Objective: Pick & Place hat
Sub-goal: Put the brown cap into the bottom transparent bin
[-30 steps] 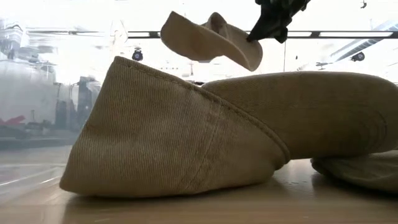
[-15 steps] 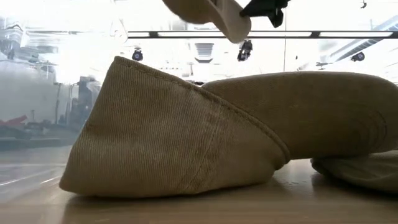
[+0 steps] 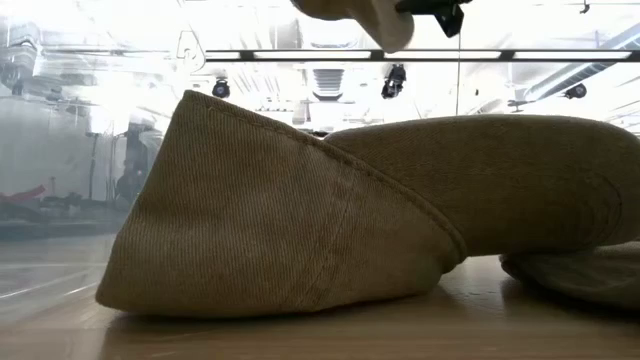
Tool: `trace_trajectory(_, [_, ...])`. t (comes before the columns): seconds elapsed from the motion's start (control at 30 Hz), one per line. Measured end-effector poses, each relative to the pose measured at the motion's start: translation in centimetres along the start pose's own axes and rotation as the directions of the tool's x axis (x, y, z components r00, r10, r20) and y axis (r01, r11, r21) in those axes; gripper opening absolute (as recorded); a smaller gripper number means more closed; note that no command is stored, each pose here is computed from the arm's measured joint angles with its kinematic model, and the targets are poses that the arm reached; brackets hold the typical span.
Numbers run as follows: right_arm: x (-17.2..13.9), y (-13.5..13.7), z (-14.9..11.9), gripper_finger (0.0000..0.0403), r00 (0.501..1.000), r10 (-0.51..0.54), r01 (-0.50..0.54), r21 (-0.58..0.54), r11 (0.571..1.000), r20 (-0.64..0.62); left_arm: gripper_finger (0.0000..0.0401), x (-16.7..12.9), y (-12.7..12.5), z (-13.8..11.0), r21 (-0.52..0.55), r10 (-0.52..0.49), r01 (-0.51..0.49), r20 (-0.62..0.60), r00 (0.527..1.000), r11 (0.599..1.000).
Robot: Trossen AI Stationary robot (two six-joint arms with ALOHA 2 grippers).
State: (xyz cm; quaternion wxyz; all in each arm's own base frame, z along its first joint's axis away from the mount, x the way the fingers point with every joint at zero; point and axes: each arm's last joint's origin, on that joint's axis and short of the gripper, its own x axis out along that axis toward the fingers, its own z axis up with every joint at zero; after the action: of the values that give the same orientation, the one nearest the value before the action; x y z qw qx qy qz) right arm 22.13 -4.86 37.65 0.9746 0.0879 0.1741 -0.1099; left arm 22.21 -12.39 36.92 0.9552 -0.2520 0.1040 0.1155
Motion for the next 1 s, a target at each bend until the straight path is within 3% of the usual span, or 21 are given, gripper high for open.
trace_trajectory(0.13, [0.4, 0.0, -1.1, 0.0013, 0.993, 0.007, -0.005, 0.021, 1.000, -0.119, 0.0119, -1.0, 0.1, 1.2, 0.002, 0.001, -0.001, 0.046, 0.999, 1.000])
trace_trajectory(0.3, [1.8, 0.1, -2.4, 0.0013, 0.969, 0.002, 0.009, 0.043, 0.999, -0.246, 0.0119, -2.3, 0.0, 3.5, 0.087, -0.026, 0.017, 0.100, 0.995, 0.996])
trace_trajectory(0.5, [4.3, 1.5, -4.0, 0.0013, 0.921, 0.133, -0.120, 0.059, 0.991, -0.367, 0.0119, -3.1, -0.2, 5.8, 0.100, -0.032, 0.016, 0.156, 0.987, 0.995])
trace_trajectory(0.77, [7.0, 5.0, -4.9, 0.0013, 0.870, 0.219, -0.241, 0.008, 0.971, -0.442, 0.0119, -2.8, 0.6, 7.1, 0.107, 0.026, -0.046, 0.179, 0.983, 0.993])
trace_trajectory(1.0, [7.1, 8.2, -2.4, 0.0013, 0.870, 0.289, -0.336, -0.052, 0.940, -0.401, 0.0119, -2.3, 1.0, 7.4, 0.092, -0.016, 0.004, 0.135, 0.991, 0.996])
